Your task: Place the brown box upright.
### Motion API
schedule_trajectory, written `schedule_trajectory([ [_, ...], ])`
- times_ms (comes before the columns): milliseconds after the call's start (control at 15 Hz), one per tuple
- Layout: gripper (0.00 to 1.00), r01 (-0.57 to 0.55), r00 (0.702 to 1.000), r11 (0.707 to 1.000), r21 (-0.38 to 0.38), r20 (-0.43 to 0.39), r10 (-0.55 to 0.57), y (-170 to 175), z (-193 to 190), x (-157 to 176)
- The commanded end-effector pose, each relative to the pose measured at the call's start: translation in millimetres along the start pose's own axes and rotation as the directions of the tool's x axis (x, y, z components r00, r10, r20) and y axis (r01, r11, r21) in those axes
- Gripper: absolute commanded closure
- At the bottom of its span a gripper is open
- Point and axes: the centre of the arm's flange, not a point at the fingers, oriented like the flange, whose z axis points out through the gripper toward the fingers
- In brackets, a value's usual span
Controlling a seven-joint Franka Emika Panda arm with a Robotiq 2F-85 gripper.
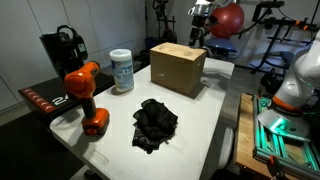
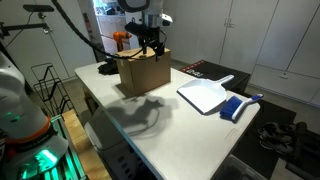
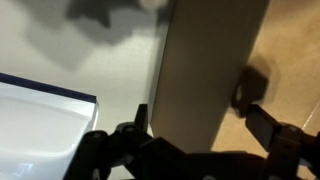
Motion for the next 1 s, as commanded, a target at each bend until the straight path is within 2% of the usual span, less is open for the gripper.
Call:
schedule_trajectory([
  [0, 0.00, 0.003, 1.000, 1.000, 0.029, 0.012, -0.003, 5.9, 13.4, 0.6],
  [267, 0.00, -0.033, 0.999, 0.999, -0.010, 0.033, 0.033, 13.3, 14.3, -3.7],
  [933, 0.00, -0.131, 0.991, 0.990, -0.044, 0.028, 0.132, 39.3, 6.7, -19.2],
])
